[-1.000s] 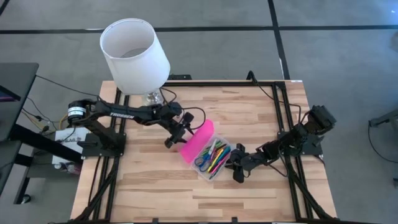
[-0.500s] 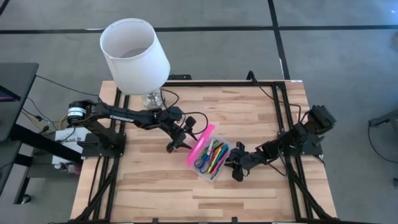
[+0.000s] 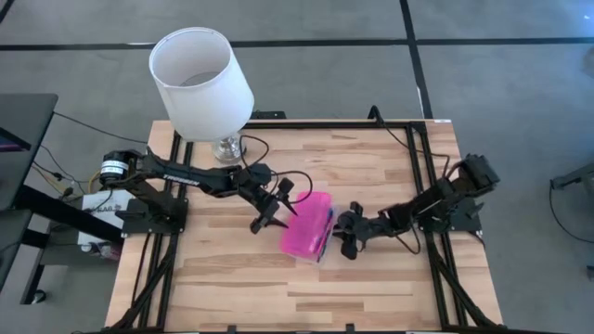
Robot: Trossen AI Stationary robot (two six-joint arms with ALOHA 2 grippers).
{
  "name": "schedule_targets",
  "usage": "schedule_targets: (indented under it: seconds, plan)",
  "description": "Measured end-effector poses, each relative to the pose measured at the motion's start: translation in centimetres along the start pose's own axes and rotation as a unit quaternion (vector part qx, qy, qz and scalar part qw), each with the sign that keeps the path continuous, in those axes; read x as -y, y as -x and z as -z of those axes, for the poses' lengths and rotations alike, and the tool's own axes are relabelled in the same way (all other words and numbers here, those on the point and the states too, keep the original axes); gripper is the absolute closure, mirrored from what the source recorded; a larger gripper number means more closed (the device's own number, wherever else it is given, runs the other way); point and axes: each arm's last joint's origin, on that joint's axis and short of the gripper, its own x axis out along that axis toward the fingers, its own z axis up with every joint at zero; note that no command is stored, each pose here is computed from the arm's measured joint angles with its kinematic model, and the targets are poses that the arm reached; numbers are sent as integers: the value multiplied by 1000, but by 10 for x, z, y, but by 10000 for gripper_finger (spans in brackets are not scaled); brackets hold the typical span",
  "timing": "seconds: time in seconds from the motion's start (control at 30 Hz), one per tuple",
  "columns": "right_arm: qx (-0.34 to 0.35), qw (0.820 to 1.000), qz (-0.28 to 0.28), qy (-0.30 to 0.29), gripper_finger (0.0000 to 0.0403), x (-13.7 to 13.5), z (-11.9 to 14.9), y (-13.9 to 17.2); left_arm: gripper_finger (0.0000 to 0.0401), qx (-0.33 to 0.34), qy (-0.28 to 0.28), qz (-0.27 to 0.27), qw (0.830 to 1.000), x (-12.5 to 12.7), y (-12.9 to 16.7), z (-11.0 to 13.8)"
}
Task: Pick & place school supplies into a supply box
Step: Close the pink supply box
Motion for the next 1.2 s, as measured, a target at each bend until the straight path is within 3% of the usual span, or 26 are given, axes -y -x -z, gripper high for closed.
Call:
schedule_targets:
  seconds: [0.47,0.63,0.83,1.03,1.2]
  plan:
    - [9,998,52,-31,303,32,-13,-8,193,25,69,-15,997,-2,-1,-6]
    - [16,998,62,-19,303,37,-18,-8,193,26,108,-46,993,-5,-1,-9]
    - [43,992,116,-13,303,45,-32,12,193,4,158,-78,984,0,-6,-11]
    - [139,979,146,22,303,27,-51,44,193,-31,199,-135,970,-2,-4,-7]
    - [258,957,100,85,303,2,-70,54,193,-32,224,-164,960,-9,-1,-3]
